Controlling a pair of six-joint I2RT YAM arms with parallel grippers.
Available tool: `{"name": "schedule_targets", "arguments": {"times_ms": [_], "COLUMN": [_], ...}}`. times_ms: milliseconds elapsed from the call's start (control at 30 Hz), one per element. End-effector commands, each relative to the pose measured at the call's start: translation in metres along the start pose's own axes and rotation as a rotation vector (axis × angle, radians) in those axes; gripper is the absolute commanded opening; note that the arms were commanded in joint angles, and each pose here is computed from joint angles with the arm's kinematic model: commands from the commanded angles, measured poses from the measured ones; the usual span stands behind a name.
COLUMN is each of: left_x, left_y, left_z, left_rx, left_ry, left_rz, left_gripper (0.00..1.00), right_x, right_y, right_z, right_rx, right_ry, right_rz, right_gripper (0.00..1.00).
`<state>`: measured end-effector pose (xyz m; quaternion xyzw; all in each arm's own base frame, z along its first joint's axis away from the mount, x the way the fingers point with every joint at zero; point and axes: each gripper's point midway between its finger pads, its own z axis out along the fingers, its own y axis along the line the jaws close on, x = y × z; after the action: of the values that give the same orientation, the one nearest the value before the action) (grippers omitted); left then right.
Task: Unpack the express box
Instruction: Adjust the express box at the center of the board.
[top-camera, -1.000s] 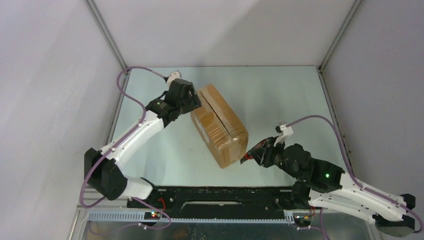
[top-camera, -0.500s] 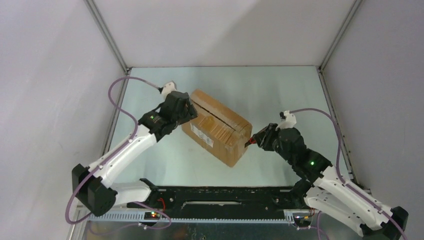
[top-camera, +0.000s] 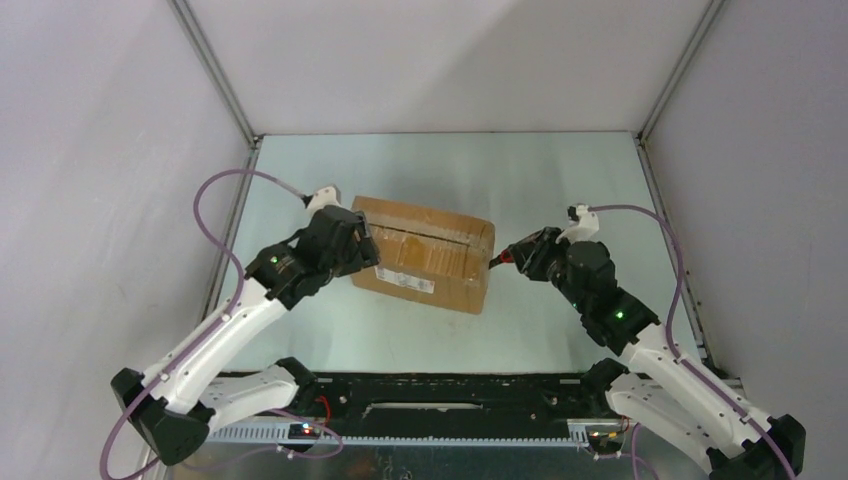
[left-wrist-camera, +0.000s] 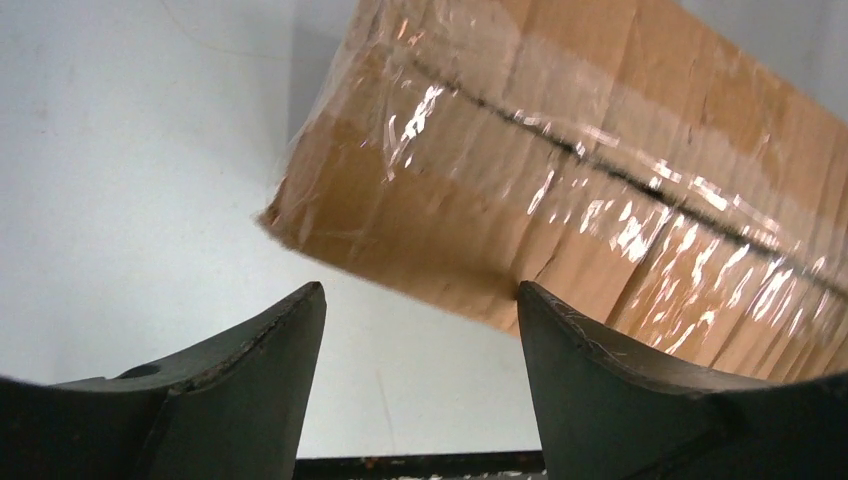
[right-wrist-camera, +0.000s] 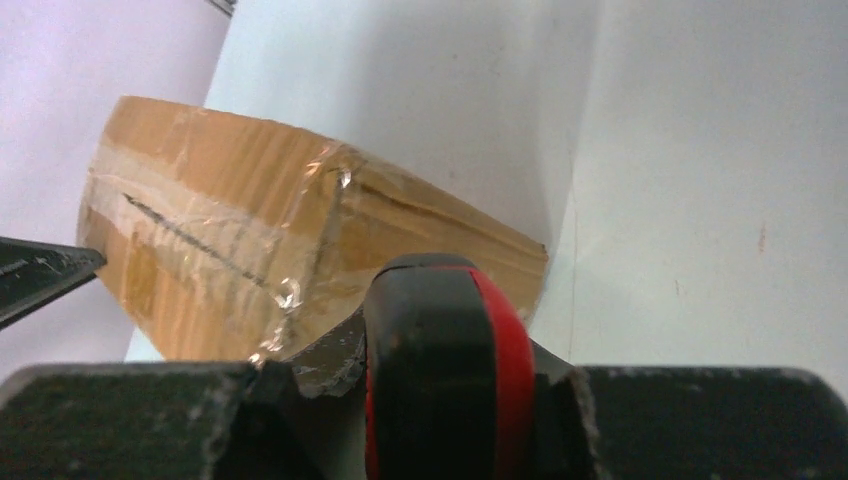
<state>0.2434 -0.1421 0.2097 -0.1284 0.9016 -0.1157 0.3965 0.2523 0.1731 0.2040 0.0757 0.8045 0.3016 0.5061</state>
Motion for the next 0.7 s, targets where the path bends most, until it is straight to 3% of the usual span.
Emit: {"name": "schedule_targets", "arguments": {"times_ms": [0, 233, 400, 567, 667], "left_x": [-0.01, -0.043, -0.065, -0.075, -0.071], "left_y": [0.001, -0.045, -0.111, -0.187, -0.202], "left_z": [-0.032, -0.071, -0.08, -0.07, -0.05], "left_rx": [0.042, 0.152, 0.385, 0.658, 0.645], "left_ry": [0.006, -0.058, -0.117, -0.211, -0.298], "left_rz": [0.094, 0.22, 0.223, 0.228, 0.348], "left_gripper": [0.75, 0.83, 0.99, 1.0, 1.0], "right_x": [-0.025, -0.028, -0.032, -0.051, -0.065], "right_y": [0.023, 0.024, 0.016, 0.012, 0.007], "right_z": [-0.002, 0.0, -0.007, -0.02, -0.024], "right_rx": [-0.092, -0.094, -0.053, -0.036, -0.024], "right_ry": [-0.084, -0.09, -0.105, -0.208, -0.269], "right_rz": [0.035, 0.062, 0.102, 0.235, 0.341], "right_gripper": [0.0, 0.0, 0.0, 0.0, 0.0]}}
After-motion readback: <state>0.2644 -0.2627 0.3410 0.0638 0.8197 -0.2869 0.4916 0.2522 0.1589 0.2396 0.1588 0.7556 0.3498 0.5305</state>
